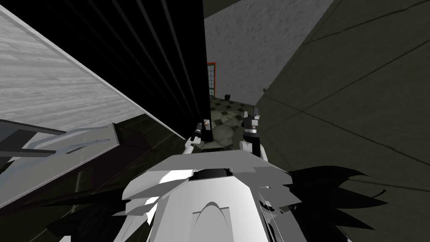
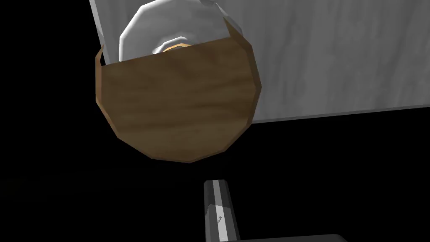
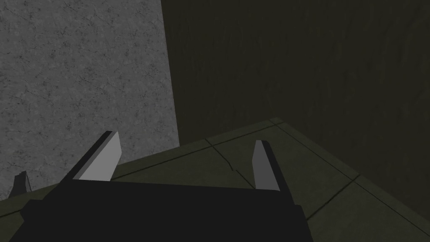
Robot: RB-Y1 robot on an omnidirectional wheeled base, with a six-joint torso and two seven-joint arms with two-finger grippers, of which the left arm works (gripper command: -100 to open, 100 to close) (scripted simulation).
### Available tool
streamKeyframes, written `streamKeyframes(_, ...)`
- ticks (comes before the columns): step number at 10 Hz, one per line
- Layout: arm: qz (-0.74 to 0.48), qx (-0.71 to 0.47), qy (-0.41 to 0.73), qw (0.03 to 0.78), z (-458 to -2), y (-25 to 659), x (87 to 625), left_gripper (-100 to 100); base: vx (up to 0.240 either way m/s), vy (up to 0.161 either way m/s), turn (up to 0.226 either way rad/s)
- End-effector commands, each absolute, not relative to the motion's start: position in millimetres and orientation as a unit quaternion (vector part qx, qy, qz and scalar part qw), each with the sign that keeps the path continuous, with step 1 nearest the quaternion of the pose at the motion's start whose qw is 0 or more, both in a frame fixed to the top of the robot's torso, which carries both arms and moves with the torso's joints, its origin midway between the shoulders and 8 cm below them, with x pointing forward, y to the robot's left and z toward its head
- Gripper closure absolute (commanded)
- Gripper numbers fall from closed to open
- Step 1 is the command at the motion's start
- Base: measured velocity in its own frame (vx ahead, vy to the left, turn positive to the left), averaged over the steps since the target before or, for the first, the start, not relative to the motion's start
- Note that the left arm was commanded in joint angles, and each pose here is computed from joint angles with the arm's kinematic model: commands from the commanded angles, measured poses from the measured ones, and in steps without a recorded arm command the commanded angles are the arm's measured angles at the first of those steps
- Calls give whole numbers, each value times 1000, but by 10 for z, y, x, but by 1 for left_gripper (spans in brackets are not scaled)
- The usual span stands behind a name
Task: Push the door open
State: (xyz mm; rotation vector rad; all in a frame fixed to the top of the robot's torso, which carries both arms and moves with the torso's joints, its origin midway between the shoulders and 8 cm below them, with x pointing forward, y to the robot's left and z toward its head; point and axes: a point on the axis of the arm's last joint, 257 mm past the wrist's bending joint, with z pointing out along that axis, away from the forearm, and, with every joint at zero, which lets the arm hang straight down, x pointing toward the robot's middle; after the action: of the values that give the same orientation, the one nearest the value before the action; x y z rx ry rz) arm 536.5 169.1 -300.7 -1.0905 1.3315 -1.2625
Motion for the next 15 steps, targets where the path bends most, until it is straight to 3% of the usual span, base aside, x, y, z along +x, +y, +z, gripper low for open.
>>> streamKeyframes(1, -520, -449, 547, 479, -3014, 1664, 5354, -100, -226, -31, -12)
streamKeyframes(8, -535, -456, 541, 462, -2967, 1453, 5324, -100, -233, -39, 12)
streamKeyframes(15, -531, -456, 537, 471, -2968, 1555, 5371, -100, 195, -32, -24)
